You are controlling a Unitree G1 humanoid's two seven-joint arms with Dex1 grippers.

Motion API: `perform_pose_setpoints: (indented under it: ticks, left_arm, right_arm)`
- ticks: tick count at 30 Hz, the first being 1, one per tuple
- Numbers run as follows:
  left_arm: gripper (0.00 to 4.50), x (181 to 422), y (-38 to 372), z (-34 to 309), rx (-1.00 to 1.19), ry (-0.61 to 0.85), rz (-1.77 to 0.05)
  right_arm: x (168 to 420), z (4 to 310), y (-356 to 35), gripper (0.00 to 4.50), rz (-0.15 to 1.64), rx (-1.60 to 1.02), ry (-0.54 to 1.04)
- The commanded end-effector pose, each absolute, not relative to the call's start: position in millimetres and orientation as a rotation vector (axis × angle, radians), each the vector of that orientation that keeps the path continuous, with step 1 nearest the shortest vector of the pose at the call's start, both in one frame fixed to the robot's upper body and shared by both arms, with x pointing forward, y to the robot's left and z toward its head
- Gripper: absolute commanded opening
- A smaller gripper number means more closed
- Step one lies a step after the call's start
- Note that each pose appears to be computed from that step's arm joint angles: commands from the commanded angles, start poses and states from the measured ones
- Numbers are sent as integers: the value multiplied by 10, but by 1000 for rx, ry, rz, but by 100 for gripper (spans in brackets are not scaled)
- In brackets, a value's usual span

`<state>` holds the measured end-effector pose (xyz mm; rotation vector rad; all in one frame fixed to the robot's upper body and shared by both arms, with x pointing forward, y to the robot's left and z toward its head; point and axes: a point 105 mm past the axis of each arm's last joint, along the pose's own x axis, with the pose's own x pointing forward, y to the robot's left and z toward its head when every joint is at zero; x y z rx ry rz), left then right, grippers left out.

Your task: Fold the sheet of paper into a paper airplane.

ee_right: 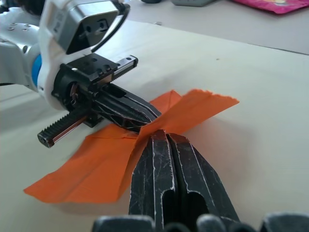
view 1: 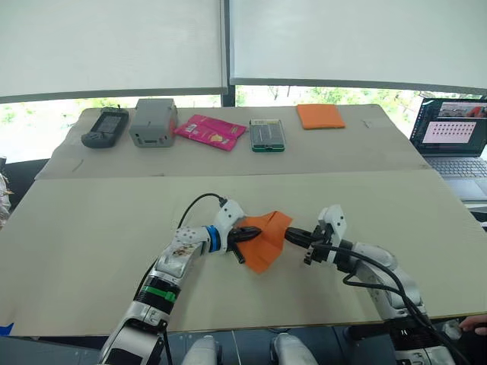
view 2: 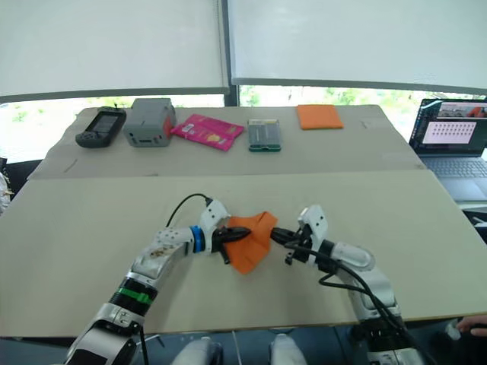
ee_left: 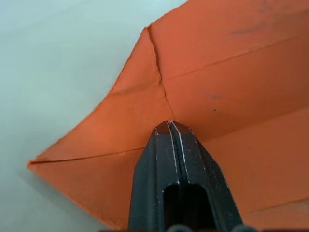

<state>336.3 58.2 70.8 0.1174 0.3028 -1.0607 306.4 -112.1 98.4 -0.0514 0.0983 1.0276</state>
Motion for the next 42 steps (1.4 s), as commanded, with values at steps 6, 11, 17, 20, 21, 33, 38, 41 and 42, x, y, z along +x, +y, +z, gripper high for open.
perform_pose_setpoints:
  ticks: [6, 11, 17, 20, 21, 33, 38, 41, 42]
  left_arm:
    - [2, 3208, 742, 617, 90, 407, -1014]
    - [2, 3213, 744, 537, 100, 430, -995]
    - [2, 3243, 753, 486, 106, 435, -973]
    - [2, 3253, 684, 498, 98, 423, -984]
    - [2, 3257, 659, 504, 95, 417, -988]
    - [2, 3193, 529, 496, 61, 404, -1015]
    - [2, 3229, 866, 445, 75, 453, -939]
    - [2, 3351, 1191, 497, 86, 463, -858]
    - [2, 3379, 1291, 543, 91, 460, -844]
  right_arm:
    - [3128, 1019, -1069, 0, 1063, -103, 74]
    - [3141, 1057, -948, 0, 1111, -125, 52]
    - [3213, 1211, -801, 0, 1163, -145, 11]
    - [3209, 1219, -739, 0, 1194, -154, 12]
    - [3208, 1216, -724, 0, 1200, -156, 13]
    - [3255, 1095, -670, 0, 1210, -179, 45]
    - [3239, 1038, -636, 0, 1220, -190, 64]
    - [3239, 995, -608, 0, 1226, -194, 76]
    - [3240, 975, -596, 0, 1228, -199, 84]
